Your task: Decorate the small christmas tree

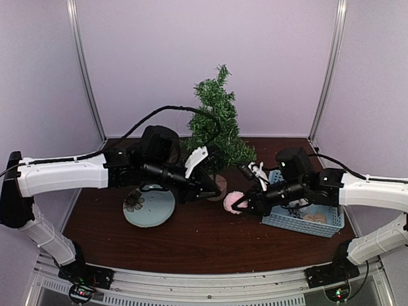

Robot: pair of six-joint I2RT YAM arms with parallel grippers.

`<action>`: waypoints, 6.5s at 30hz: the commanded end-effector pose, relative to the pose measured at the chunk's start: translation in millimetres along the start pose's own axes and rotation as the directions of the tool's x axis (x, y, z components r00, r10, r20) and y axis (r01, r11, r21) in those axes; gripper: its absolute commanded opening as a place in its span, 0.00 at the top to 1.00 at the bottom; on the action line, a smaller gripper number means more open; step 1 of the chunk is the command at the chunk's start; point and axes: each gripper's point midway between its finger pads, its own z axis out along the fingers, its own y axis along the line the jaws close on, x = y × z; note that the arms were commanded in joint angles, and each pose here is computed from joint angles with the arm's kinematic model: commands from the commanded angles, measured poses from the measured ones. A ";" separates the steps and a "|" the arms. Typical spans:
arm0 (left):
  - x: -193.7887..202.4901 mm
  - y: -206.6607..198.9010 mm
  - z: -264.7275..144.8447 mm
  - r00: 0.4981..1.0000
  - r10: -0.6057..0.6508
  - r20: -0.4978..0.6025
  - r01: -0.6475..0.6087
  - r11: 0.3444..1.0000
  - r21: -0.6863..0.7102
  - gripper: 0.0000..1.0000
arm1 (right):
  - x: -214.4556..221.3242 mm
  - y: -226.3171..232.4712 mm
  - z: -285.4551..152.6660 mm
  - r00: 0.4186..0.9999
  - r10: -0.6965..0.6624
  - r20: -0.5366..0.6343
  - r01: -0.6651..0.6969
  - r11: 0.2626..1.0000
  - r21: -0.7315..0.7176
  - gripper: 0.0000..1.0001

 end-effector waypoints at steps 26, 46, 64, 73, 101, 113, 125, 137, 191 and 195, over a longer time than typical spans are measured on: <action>9.2 7.9 -2.4 1.000 -0.002 0.012 0.004 0.993 -0.118 1.00 | -33.0 2.8 -24.2 0.996 -0.037 0.078 0.032 0.997 0.068 1.00; 33.2 4.4 -26.1 0.995 0.098 0.023 -0.093 0.981 -0.171 0.42 | -86.7 20.3 -52.8 0.977 -0.083 0.195 0.071 0.995 0.068 1.00; -5.9 8.0 3.9 0.970 0.132 0.202 -0.107 0.986 -0.131 0.47 | -130.5 49.2 -71.5 0.957 -0.125 0.261 0.126 0.992 0.011 1.00; -13.8 8.4 20.1 0.962 0.092 0.258 -0.064 0.991 -0.118 0.54 | -133.5 51.0 -71.8 0.956 -0.127 0.265 0.129 0.992 0.007 1.00; 2.2 23.1 8.7 0.962 0.033 0.270 0.026 0.976 -0.215 1.00 | -145.6 42.6 -73.4 0.947 -0.099 0.306 0.087 0.995 0.053 1.00; -29.9 37.8 -55.4 0.968 0.074 0.241 0.032 0.912 -0.409 1.00 | -183.0 24.4 -79.8 0.886 -0.072 0.458 0.005 0.989 0.145 1.00; -76.7 87.7 -92.1 0.956 0.054 0.288 0.133 0.795 -0.592 1.00 | -206.0 0.2 -99.8 0.785 -0.097 0.612 -0.092 0.959 0.269 1.00; -53.9 123.4 -74.7 0.983 -0.050 0.175 0.154 0.742 -0.653 1.00 | -194.6 -24.7 -79.4 0.795 -0.108 0.597 -0.156 0.914 0.373 1.00; -83.0 78.9 -10.9 0.981 -0.146 0.124 0.181 0.917 -0.354 1.00 | -159.3 -35.1 -42.9 0.866 -0.170 0.471 -0.094 0.868 0.487 1.00; -91.9 83.0 -14.9 0.972 -0.179 0.150 0.224 0.900 -0.373 1.00 | -159.0 -35.1 -43.9 0.865 -0.174 0.470 -0.093 0.866 0.490 1.00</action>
